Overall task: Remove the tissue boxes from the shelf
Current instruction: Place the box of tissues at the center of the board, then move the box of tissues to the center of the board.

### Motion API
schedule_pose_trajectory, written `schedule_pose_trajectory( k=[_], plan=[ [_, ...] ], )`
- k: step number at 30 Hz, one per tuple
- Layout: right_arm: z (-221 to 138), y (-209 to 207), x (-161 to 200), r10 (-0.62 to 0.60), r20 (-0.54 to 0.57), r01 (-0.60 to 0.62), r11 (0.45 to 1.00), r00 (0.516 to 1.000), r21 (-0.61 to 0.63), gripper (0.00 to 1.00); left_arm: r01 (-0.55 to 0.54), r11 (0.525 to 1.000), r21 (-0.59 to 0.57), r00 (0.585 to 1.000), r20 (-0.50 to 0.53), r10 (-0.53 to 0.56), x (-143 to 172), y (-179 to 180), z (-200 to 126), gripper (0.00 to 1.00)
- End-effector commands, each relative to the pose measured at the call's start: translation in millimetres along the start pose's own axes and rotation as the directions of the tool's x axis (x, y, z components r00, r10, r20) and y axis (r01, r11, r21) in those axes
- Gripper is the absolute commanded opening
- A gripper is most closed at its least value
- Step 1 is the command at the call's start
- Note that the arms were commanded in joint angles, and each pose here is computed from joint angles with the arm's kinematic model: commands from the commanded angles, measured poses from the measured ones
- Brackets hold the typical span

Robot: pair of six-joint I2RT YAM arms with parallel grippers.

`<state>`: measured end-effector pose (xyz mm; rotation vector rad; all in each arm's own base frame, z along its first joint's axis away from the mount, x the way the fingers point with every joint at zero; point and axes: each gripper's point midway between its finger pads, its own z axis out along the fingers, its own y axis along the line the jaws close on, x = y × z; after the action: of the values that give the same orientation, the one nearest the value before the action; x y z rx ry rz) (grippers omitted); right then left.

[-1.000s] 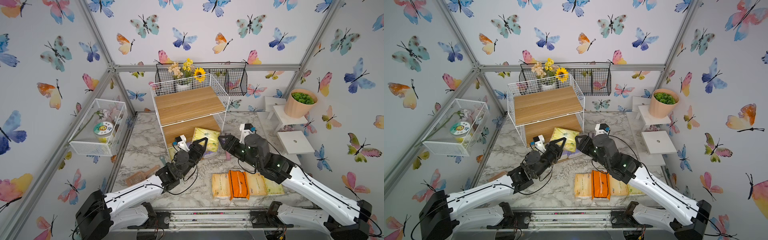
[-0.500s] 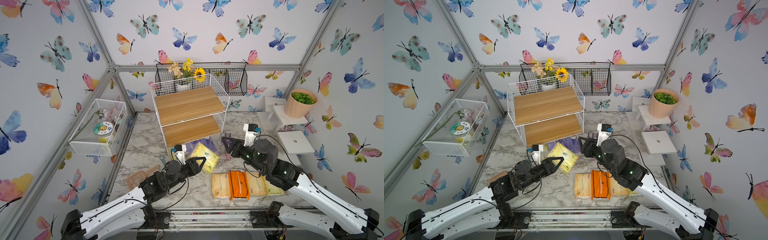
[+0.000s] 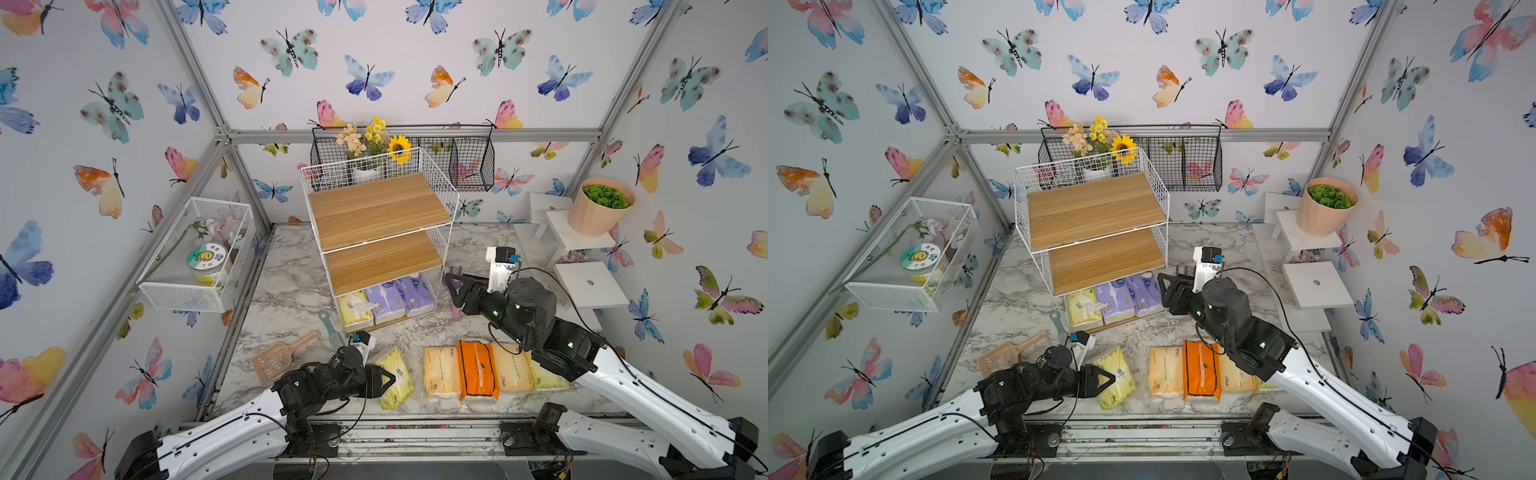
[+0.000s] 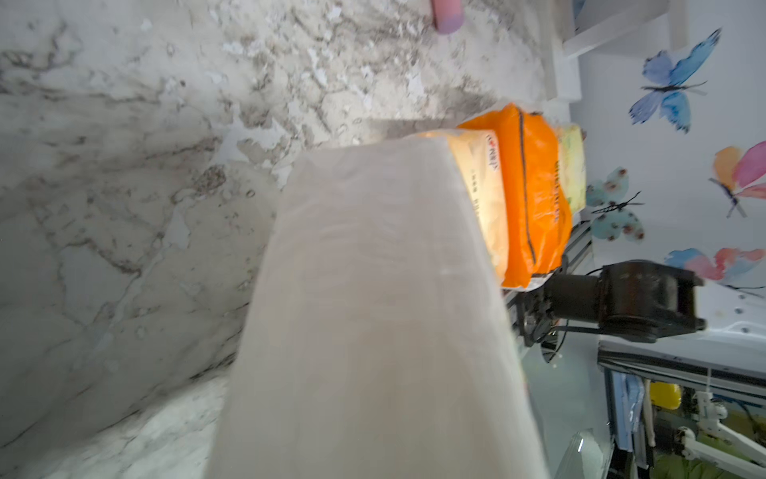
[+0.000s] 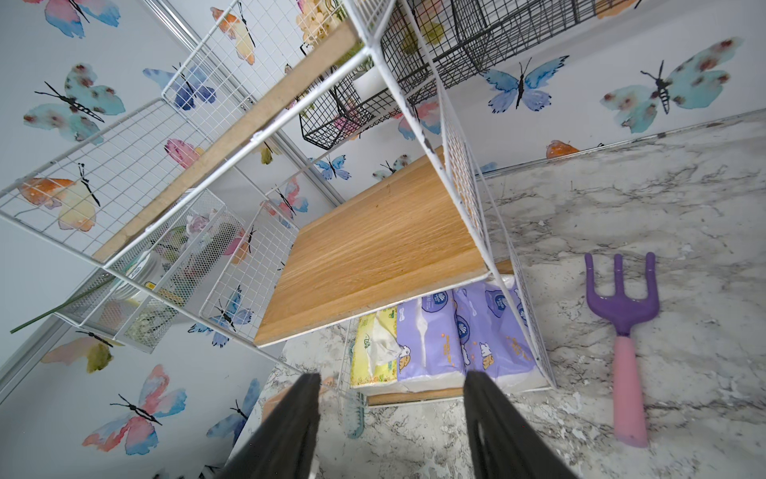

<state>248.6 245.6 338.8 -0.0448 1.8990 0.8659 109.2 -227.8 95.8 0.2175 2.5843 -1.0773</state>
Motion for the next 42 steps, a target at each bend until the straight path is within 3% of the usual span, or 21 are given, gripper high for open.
schedule_pose_trajectory(
  k=[1, 9, 12, 15, 18, 21, 25, 29, 35, 42],
  plan=[
    [4.5, 2.6, 5.5, -0.013, -0.016, 0.013, 1.0, 1.0, -0.021, 0.6, -0.074, 0.995, 0.066, 0.995, -0.062, 0.078, 8.4, -13.4, 5.0, 0.38],
    [11.4, -1.7, 16.3, -0.022, -0.067, 0.022, 1.0, 0.997, 0.007, 0.59, -0.139, 0.973, 0.185, 0.984, -0.082, 0.157, -1.2, -38.5, 26.8, 0.41],
    [11.2, -2.4, 17.7, -0.028, -0.076, 0.029, 1.0, 0.997, 0.011, 0.59, -0.136, 0.977, 0.161, 0.98, -0.124, 0.157, 0.6, -31.6, 35.7, 0.45],
    [10.4, -1.8, 17.0, -0.031, -0.074, 0.031, 0.999, 0.997, 0.007, 0.59, -0.11, 0.991, 0.081, 0.984, -0.131, 0.12, -2.7, -14.5, 41.7, 0.74],
    [10.9, -2.1, 17.4, -0.033, -0.075, 0.033, 0.999, 0.997, 0.008, 0.58, -0.089, 0.994, -0.065, 0.992, -0.094, 0.083, -13.4, 7.4, 40.4, 0.89],
    [13.2, -4.7, 19.8, -0.035, -0.081, 0.037, 0.999, 0.996, 0.021, 0.57, -0.042, 0.985, -0.164, 0.999, -0.033, 0.037, -23.6, 21.2, 31.1, 0.94],
    [19.3, -12.5, 35.0, -0.062, -0.147, 0.07, 0.996, 0.987, 0.054, 0.57, 0.042, 0.977, -0.211, 0.999, 0.01, -0.041, -21.4, 31.8, 14.7, 0.96],
    [24.6, -17.9, 54.5, -0.083, -0.219, 0.097, 0.994, 0.972, 0.056, 0.57, 0.098, 0.971, -0.218, 0.995, 0.026, -0.094, -11.0, 42.8, 4.6, 0.95],
    [27.7, -12.9, 70.9, -0.088, -0.274, 0.093, 0.996, 0.958, 0.004, 0.54, 0.124, 0.984, -0.127, 0.992, 0.006, -0.124, -3.7, 36.4, 18.1, 0.81],
    [27.3, -15.1, 79.5, -0.073, -0.293, 0.075, 0.997, 0.953, -0.003, 0.51, 0.097, 0.994, -0.056, 0.995, -0.02, -0.099, -7.4, 22.3, 36.6, 0.46]
  ],
)
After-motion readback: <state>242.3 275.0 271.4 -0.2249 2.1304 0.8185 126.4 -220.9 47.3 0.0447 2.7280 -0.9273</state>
